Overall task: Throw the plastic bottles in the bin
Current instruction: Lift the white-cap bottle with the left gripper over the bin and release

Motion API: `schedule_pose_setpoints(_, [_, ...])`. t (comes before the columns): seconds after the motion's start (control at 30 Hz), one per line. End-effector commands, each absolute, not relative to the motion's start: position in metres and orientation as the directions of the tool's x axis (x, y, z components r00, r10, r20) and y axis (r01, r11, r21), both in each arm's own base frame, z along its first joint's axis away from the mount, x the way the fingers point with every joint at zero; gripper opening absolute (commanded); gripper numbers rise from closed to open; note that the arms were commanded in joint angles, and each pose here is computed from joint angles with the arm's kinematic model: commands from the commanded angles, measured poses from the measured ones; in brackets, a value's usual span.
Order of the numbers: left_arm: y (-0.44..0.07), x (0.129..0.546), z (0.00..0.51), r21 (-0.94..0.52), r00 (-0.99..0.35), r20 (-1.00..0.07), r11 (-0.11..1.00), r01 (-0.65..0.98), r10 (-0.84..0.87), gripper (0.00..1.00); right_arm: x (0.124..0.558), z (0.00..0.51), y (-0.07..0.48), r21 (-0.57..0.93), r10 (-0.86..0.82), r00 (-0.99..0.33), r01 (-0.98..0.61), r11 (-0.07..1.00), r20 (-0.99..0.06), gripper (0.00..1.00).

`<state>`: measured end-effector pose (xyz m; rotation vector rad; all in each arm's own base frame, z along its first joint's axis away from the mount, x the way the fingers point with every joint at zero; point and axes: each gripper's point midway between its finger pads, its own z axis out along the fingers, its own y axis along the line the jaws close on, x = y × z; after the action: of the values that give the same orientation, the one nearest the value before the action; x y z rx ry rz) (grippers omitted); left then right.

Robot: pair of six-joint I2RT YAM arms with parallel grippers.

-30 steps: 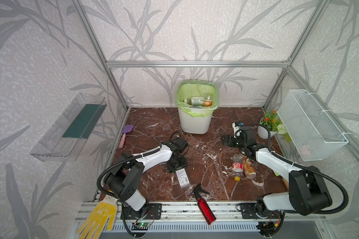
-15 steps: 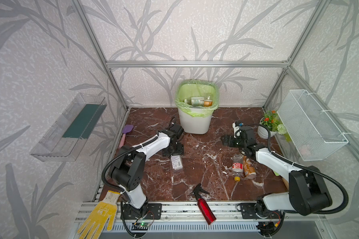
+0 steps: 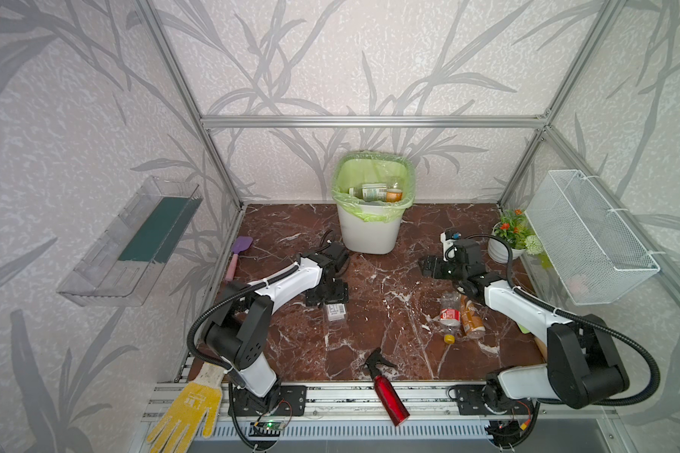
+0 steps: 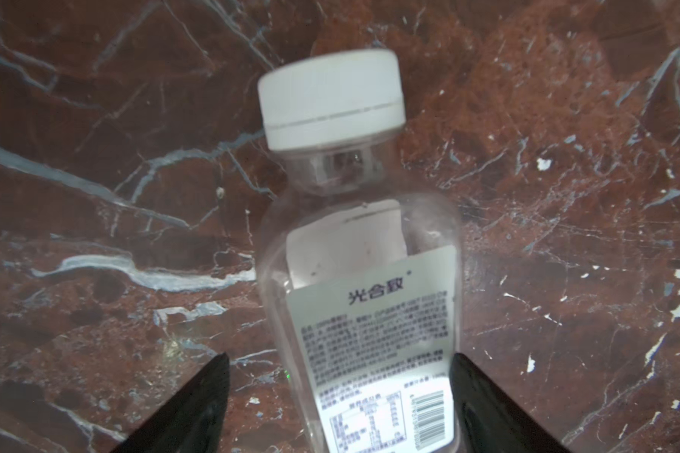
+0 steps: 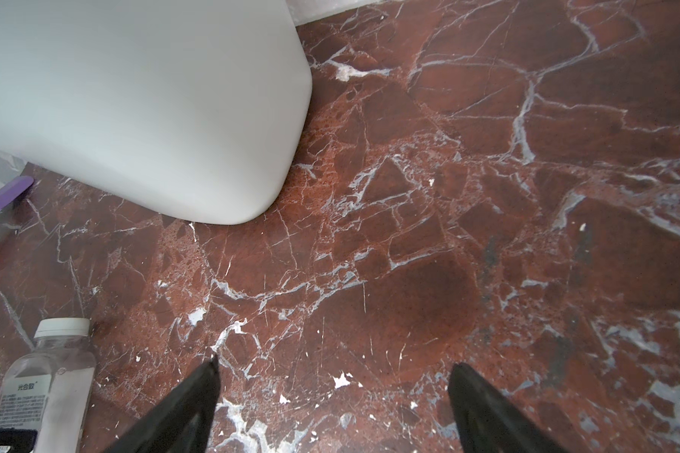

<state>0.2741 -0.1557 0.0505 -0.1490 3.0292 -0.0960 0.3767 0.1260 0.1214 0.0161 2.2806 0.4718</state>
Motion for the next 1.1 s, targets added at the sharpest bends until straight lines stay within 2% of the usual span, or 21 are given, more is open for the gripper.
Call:
schedule_pose_setpoints(0.0, [-0.164, 0.272, 0.042, -0.084, -0.985, -0.093, 0.987, -0.139, -0.146, 0.83, 0.380, 0.128, 0.122, 0.326, 0.159, -0.666, -0.132, 0.936, -0.728, 0.92])
schedule_pose_setpoints(0.4, [-0.154, 0.270, 0.017, -0.006, -0.983, -0.097, 0.988, -0.157, -0.157, 0.67, 0.379, 0.124, 0.120, 0.324, 0.161, -0.669, -0.126, 0.938, -0.725, 0.92])
schedule_pose_setpoints(0.6, [-0.148, 0.275, 0.027, 0.011, -0.980, -0.143, 0.990, -0.142, -0.139, 0.59, 0.377, 0.125, 0.119, 0.319, 0.160, -0.670, -0.121, 0.940, -0.725, 0.92])
schedule_pose_setpoints(0.8, [-0.146, 0.283, 0.057, -0.069, -0.943, -0.301, 0.990, -0.125, -0.140, 0.58, 0.379, 0.123, 0.119, 0.317, 0.156, -0.675, -0.121, 0.941, -0.722, 0.92])
schedule_pose_setpoints(0.93, [-0.138, 0.290, 0.099, -0.114, -0.877, -0.462, 0.990, -0.086, -0.129, 0.58, 0.380, 0.122, 0.122, 0.320, 0.153, -0.683, -0.125, 0.939, -0.715, 0.91])
schedule_pose_setpoints(1.07, [-0.129, 0.296, 0.162, -0.169, -0.736, -0.665, 0.985, -0.016, -0.126, 0.58, 0.382, 0.130, 0.126, 0.319, 0.145, -0.674, -0.141, 0.937, -0.724, 0.91])
